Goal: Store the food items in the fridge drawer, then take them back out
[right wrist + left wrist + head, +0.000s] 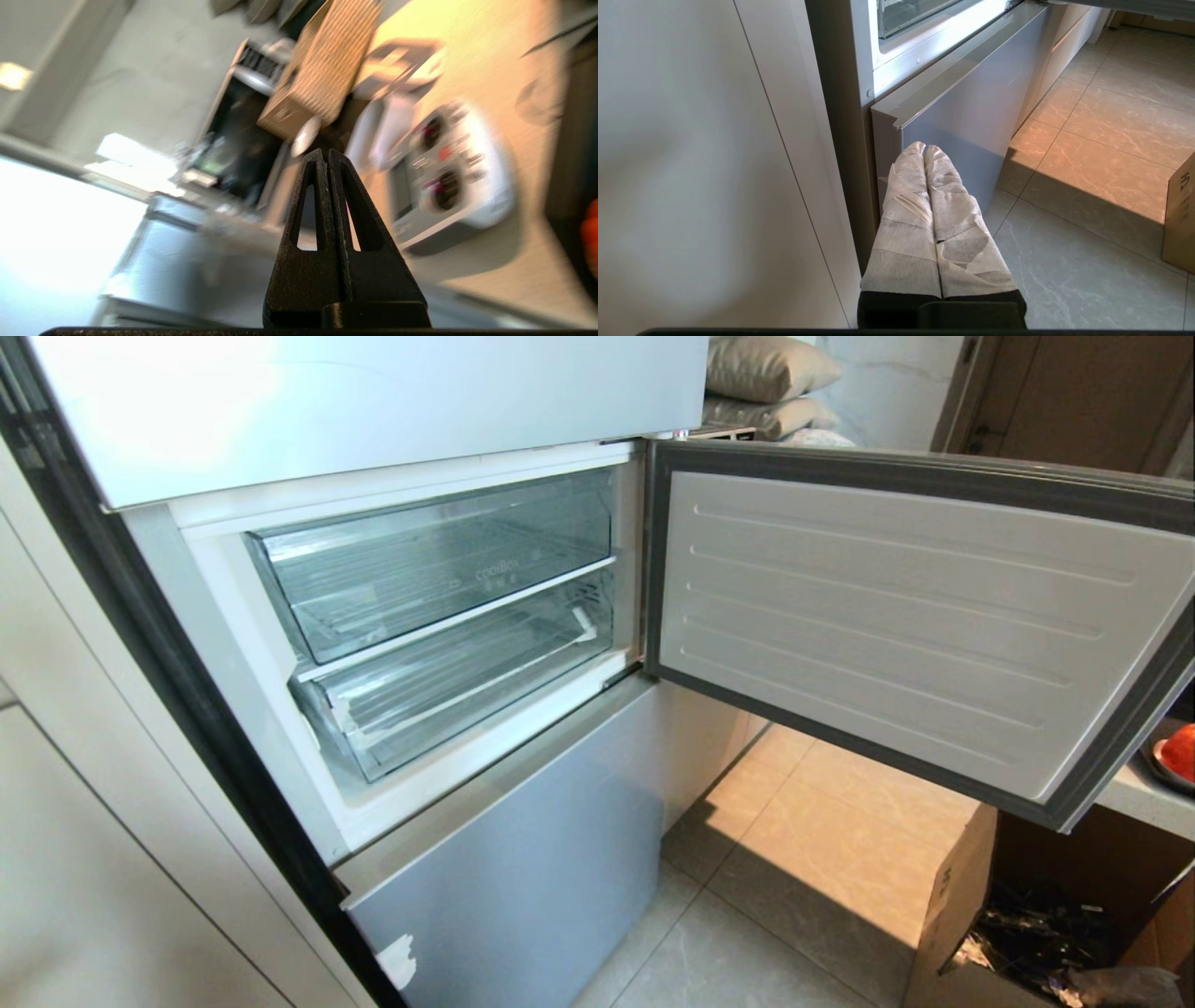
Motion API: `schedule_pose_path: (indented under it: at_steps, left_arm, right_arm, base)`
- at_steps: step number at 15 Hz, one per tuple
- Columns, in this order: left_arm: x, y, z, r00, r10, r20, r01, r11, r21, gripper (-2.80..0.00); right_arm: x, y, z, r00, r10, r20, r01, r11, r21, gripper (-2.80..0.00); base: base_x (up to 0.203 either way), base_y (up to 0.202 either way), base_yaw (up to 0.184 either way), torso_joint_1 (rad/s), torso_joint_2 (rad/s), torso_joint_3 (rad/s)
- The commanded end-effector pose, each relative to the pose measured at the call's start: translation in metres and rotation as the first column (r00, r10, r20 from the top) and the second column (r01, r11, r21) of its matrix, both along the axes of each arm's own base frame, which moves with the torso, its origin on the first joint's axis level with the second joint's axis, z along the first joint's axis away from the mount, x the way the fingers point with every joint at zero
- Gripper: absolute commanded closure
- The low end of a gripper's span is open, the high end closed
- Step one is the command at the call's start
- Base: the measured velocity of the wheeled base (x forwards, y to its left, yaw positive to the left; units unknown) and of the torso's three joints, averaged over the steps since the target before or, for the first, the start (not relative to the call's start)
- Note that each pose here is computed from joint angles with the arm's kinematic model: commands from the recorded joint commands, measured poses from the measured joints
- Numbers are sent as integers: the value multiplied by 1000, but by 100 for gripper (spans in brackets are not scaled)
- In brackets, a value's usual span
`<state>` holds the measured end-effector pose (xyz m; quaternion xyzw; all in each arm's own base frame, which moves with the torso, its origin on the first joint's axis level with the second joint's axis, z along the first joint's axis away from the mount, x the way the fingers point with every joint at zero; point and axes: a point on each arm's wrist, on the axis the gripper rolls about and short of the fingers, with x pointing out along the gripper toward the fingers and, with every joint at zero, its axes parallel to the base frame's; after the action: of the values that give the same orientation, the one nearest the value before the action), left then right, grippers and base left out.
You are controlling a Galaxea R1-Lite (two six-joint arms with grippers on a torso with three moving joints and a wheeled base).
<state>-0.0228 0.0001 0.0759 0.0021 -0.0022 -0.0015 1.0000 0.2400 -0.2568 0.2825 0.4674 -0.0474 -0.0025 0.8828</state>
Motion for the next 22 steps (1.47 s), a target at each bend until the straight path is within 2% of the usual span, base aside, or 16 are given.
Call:
schedule_pose_path:
  at_steps: [1, 3, 7, 11, 14, 16, 18, 20, 21, 22]
  left_arm:
    - [0, 0, 0, 1000, 1, 0, -1, 1000, 0, 0]
    - [0, 0, 0, 1000, 1, 0, -1, 1000, 0, 0]
    - [0, 0, 0, 1000, 0, -1, 0, 1000, 0, 0]
    - [0, 0, 0, 1000, 0, 0, 0, 1000, 0, 0]
    - [0, 0, 0, 1000, 0, -1, 0, 1000, 0, 0]
    - [0, 0, 0, 1000, 0, -1, 0, 1000, 0, 0]
    - [0, 0, 0, 1000, 0, -1, 0, 1000, 0, 0]
    - [0, 0, 0, 1000, 0, -1, 0, 1000, 0, 0]
    - [0, 0, 0, 1000, 0, 0, 0, 1000, 0, 0]
    - [0, 0, 0, 1000, 1, -1, -1, 1000, 0, 0]
  right_arm:
    - [7, -5, 2, 996, 88, 8, -89, 991, 101, 0]
    - [9, -7, 2, 988, 154, 5, -153, 978, 141, 0]
    - [15, -8, 7, 959, 282, 18, -273, 910, 312, 0]
    - [20, -3, 5, 936, 352, 6, -334, 883, 331, 0]
    - [7, 11, 14, 926, 377, -10, -349, 865, 361, 0]
    - [-11, 29, 22, 927, 376, -11, -347, 866, 360, 0]
    - [-37, 39, 38, 942, 337, 5, -321, 893, 314, 0]
    - [-57, 35, 50, 962, 271, 28, -269, 930, 251, 0]
    - [-59, 30, 51, 968, 246, 42, -249, 945, 211, 0]
    - [-56, 22, 46, 974, 219, 52, -225, 954, 199, 0]
  base:
    - [0, 0, 0, 0, 0, 0]
    - [0, 0, 0, 0, 0, 0]
    - [0, 0, 0, 0, 0, 0]
    - [0, 0, 0, 0, 0, 0]
    - [0, 0, 0, 0, 0, 0]
    - [0, 0, 0, 0, 0, 0]
    - [0, 0, 0, 0, 0, 0]
    - [0, 0, 0, 0, 0, 0]
    - [0, 0, 0, 0, 0, 0]
    - [0, 0, 0, 0, 0, 0]
